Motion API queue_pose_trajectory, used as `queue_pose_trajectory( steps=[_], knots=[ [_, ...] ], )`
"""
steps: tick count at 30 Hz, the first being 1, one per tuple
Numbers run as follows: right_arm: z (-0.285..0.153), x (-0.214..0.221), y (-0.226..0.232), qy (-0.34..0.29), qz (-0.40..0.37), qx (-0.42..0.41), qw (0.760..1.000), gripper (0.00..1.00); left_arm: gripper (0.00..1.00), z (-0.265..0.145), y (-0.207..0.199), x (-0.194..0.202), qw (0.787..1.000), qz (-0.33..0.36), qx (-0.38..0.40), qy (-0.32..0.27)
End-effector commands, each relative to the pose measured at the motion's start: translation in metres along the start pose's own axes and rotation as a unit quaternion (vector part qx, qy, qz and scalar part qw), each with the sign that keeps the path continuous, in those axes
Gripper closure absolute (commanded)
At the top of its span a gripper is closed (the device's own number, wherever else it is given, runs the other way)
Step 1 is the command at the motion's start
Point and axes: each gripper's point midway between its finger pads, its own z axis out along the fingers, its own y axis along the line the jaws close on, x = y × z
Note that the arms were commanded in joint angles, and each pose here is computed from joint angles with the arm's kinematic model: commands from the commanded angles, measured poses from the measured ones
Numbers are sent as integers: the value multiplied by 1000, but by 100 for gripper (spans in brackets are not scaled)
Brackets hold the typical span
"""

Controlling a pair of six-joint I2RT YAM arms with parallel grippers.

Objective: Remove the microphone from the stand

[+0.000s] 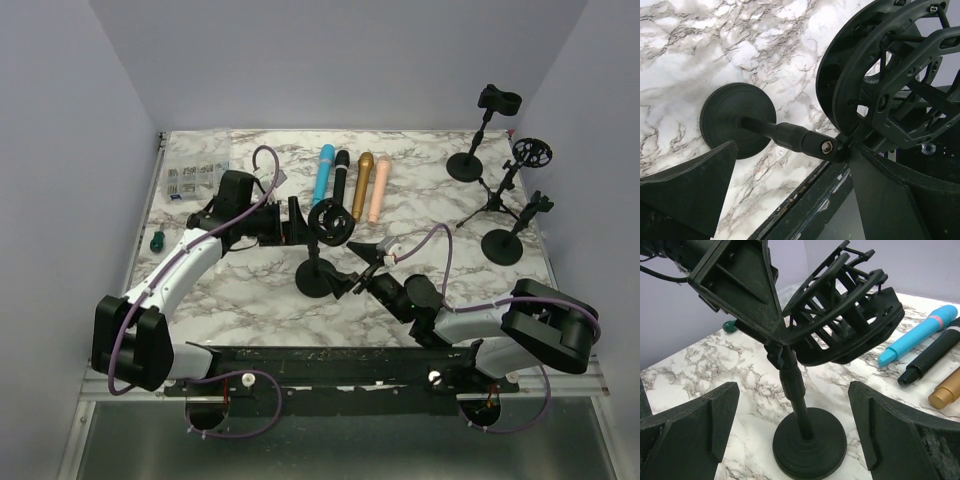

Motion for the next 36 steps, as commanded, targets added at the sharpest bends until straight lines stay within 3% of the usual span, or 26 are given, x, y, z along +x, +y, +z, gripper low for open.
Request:
queue_pose_trajectory(
  steps=[1,10,18,23,28,36],
  knots=[
    [-1,1,1,3,7,-2,1000,0,12,-12,18,-6,997,14,-70,-11],
    [7,24,2,33,10,-3,999,0,1,-80,-54,-75,984,119,-62,-115],
    [19,55,-7,72,29,45,996,1,2,-117,-59,-106,957,169,-119,-204],
    [28,76,-16,98,26,120,988,16,4,-122,-27,-95,941,172,-179,-229],
    [37,69,-31,61,21,192,979,23,5,-136,-46,-89,931,194,-142,-275],
    [55,70,-15,49,9,181,982,46,5,-136,-46,-88,933,190,-141,-273]
  ],
)
